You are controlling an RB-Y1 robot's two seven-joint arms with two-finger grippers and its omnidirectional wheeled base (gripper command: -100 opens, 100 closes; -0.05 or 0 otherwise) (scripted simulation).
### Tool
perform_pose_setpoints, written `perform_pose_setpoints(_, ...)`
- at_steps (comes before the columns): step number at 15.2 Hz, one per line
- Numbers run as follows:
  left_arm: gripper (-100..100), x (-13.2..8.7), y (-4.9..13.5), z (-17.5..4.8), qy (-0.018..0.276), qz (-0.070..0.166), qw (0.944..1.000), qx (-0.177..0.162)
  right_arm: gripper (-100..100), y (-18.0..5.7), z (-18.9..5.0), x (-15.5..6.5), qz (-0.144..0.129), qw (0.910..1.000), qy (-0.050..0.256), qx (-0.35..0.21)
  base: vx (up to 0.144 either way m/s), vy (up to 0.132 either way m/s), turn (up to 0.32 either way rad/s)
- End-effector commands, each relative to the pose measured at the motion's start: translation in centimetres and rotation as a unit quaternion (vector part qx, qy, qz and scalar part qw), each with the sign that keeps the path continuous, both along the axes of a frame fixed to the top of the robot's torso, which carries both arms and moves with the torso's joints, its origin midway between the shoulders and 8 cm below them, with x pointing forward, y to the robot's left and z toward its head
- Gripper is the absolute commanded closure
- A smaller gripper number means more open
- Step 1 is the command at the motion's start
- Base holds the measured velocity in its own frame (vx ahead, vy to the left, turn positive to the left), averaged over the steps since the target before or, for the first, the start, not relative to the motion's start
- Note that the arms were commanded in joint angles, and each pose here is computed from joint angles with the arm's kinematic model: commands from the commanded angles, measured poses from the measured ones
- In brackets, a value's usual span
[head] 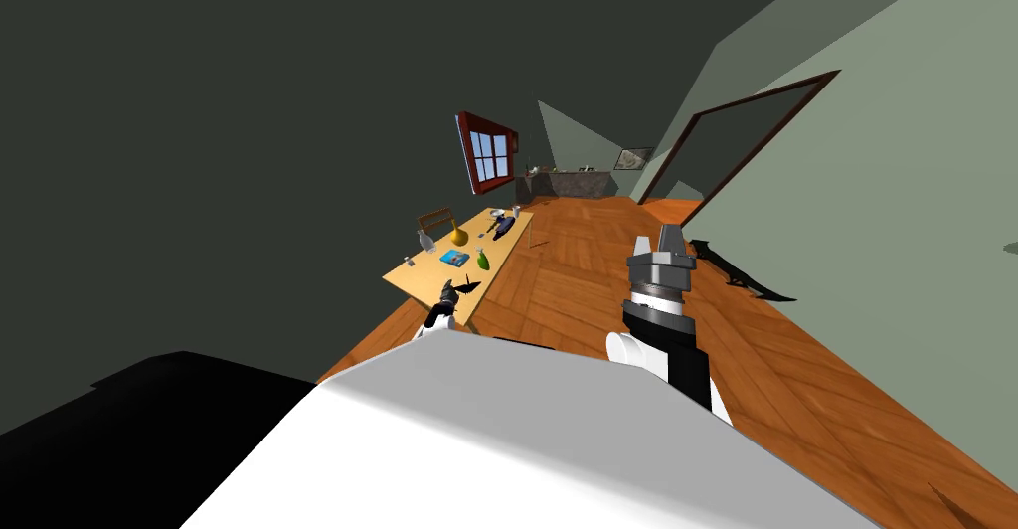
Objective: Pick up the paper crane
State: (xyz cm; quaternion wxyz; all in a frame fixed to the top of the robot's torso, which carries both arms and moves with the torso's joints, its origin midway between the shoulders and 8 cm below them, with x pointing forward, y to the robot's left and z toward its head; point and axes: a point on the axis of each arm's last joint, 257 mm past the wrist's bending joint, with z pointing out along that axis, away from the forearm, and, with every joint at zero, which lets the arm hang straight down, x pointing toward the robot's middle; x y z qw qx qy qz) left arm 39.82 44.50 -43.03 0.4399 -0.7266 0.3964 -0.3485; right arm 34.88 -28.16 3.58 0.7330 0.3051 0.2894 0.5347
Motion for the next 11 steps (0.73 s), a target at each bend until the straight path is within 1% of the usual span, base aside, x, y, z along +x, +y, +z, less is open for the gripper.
perform_pose_setpoints(1, -100, -0.9, -1.1, -2.4, 0.021, 0.012, 0.9992, -0.031, 0, 0.0, 0.0, 0.0, 0.000, 1.0000, 0.000, 0.000, 0.068, -0.054, -0.013)
perform_pose_setpoints(4, -100, -1.5, -3.3, -4.7, 0.037, 0.022, 0.9968, -0.067, 0, 0.0, 0.0, 0.0, 0.000, 1.0000, 0.000, 0.000, 0.057, -0.039, -0.010)
perform_pose_setpoints(6, -100, -1.7, -4.3, -5.4, 0.041, 0.025, 0.9956, -0.081, 0, 0.0, 0.0, 0.0, 0.000, 1.0000, 0.000, 0.000, 0.035, -0.017, -0.006)
perform_pose_setpoints(7, -100, -1.4, -3.7, -5.0, 0.037, 0.023, 0.9965, -0.072, 0, 0.0, 0.0, 0.0, 0.000, 1.0000, 0.000, 0.000, 0.017, -0.006, -0.001)
perform_pose_setpoints(8, -100, -1.6, -4.3, -5.6, 0.037, 0.023, 0.9963, -0.074, 0, 0.0, 0.0, 0.0, 0.000, 1.0000, 0.000, 0.000, 0.043, 0.036, 0.003)
perform_pose_setpoints(10, -100, -1.8, -4.6, -5.9, 0.036, 0.023, 0.9963, -0.075, 0, 0.0, 0.0, 0.0, 0.000, 1.0000, 0.000, 0.000, 0.101, 0.070, -0.007)
perform_pose_setpoints(11, -100, -1.7, -4.4, -5.7, 0.038, 0.023, 0.9962, -0.075, 0, 0.0, 0.0, 0.0, 0.000, 1.0000, 0.000, 0.000, 0.068, 0.040, -0.007)
